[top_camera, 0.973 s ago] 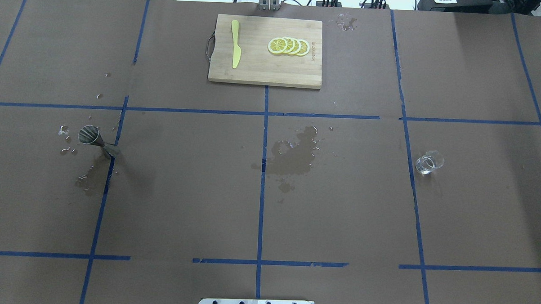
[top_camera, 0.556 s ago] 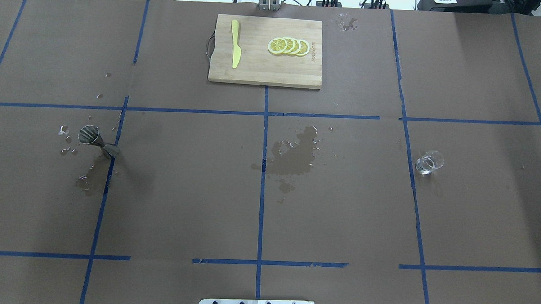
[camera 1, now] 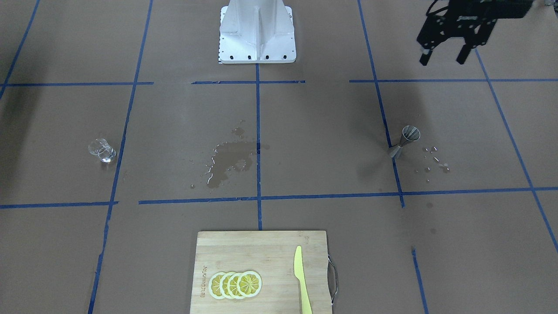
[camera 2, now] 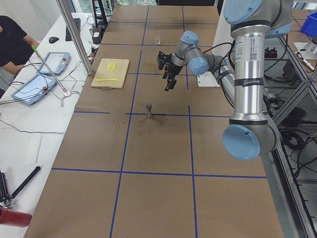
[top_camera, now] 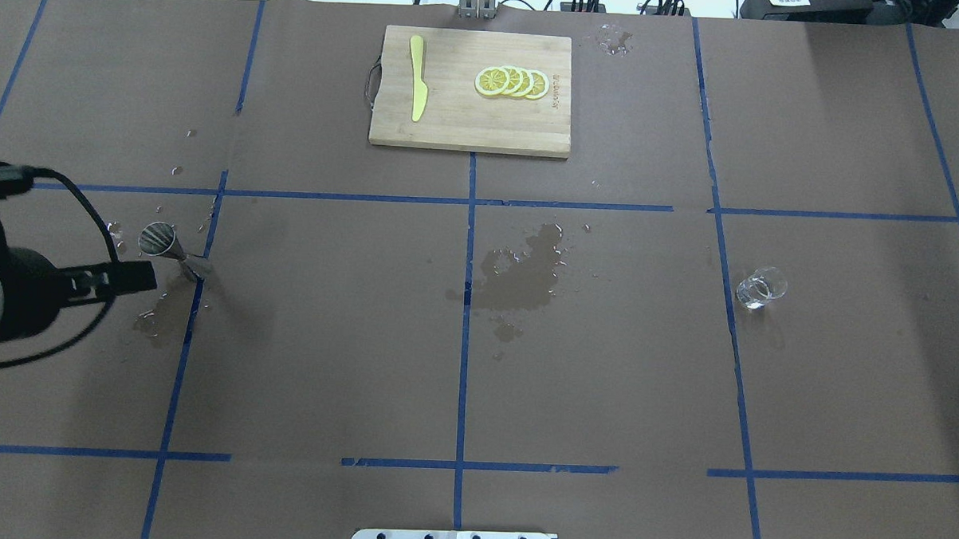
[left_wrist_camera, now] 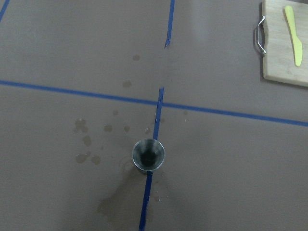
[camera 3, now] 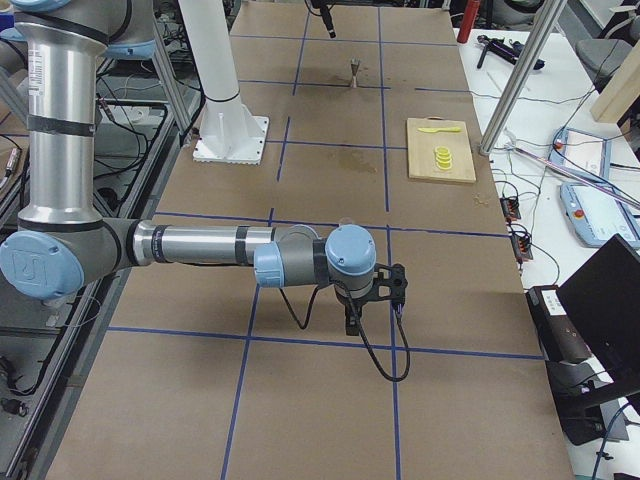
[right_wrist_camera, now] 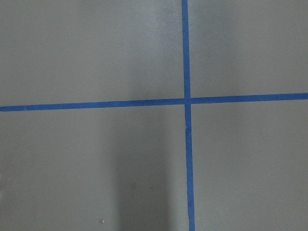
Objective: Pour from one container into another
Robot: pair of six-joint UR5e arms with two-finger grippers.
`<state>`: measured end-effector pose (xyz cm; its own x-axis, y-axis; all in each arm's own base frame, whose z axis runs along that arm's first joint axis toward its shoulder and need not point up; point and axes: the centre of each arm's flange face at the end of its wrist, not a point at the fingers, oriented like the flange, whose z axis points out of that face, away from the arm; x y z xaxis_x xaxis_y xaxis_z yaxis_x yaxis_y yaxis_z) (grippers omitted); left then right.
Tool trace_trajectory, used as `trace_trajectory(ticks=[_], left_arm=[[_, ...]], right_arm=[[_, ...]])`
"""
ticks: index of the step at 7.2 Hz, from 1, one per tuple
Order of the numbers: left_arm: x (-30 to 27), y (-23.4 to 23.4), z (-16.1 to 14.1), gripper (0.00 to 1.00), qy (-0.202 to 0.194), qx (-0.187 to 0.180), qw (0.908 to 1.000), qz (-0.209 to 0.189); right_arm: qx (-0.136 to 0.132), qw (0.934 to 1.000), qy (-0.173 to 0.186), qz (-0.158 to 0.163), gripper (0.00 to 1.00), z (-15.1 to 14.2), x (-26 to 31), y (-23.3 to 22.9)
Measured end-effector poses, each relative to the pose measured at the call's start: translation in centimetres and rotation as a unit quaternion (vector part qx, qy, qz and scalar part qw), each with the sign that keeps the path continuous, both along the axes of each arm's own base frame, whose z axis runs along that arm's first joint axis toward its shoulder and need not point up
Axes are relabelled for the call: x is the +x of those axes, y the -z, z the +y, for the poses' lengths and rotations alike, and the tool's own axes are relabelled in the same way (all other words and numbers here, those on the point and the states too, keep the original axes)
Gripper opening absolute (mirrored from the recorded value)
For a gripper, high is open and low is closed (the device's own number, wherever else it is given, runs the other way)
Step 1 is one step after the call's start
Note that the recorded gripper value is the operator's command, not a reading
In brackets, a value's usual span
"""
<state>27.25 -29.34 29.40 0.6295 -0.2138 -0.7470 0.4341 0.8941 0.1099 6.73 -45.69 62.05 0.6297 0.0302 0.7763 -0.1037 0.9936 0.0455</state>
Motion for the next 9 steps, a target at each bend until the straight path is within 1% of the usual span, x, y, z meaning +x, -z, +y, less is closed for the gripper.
trace_trajectory(ticks=[1,2,3,5,6,7,8,9], left_arm=[[3.0,-1.0,2.8,0.99,0.026,-0.002,0.9996,-0.006],[5.2,-2.4,4.7,1.00,0.054,0.004,0.9984,-0.014],[7.0,-4.1,5.5,1.00,0.090,0.021,0.9955,-0.023],[9.7,-8.4,4.8,1.00,0.156,0.073,0.9844,-0.033],[10.5,-11.4,4.2,1.00,0.181,0.100,0.9774,-0.044],[11.1,-14.7,3.5,1.00,0.209,0.129,0.9686,-0.036],[11.6,-18.0,3.0,1.00,0.237,0.150,0.9597,0.005],[11.4,-21.4,2.7,1.00,0.255,0.174,0.9501,0.045]], right_arm=[[0.001,1.0000,0.000,0.000,1.00,-0.1,0.0,0.1],[0.003,1.0000,0.000,0.001,1.00,-0.2,0.0,0.3],[0.008,1.0000,-0.001,0.001,1.00,-0.4,0.0,0.9],[0.014,0.9999,-0.004,0.000,1.00,-0.4,-0.7,3.0],[0.011,0.9999,-0.006,-0.001,1.00,-0.4,-1.7,4.3],[0.008,0.9999,-0.009,-0.003,1.00,-0.3,-2.8,5.8],[0.011,0.9999,-0.009,-0.004,1.00,-0.2,-3.5,6.9],[0.014,0.9998,-0.008,-0.006,1.00,-0.2,-3.8,7.6]])
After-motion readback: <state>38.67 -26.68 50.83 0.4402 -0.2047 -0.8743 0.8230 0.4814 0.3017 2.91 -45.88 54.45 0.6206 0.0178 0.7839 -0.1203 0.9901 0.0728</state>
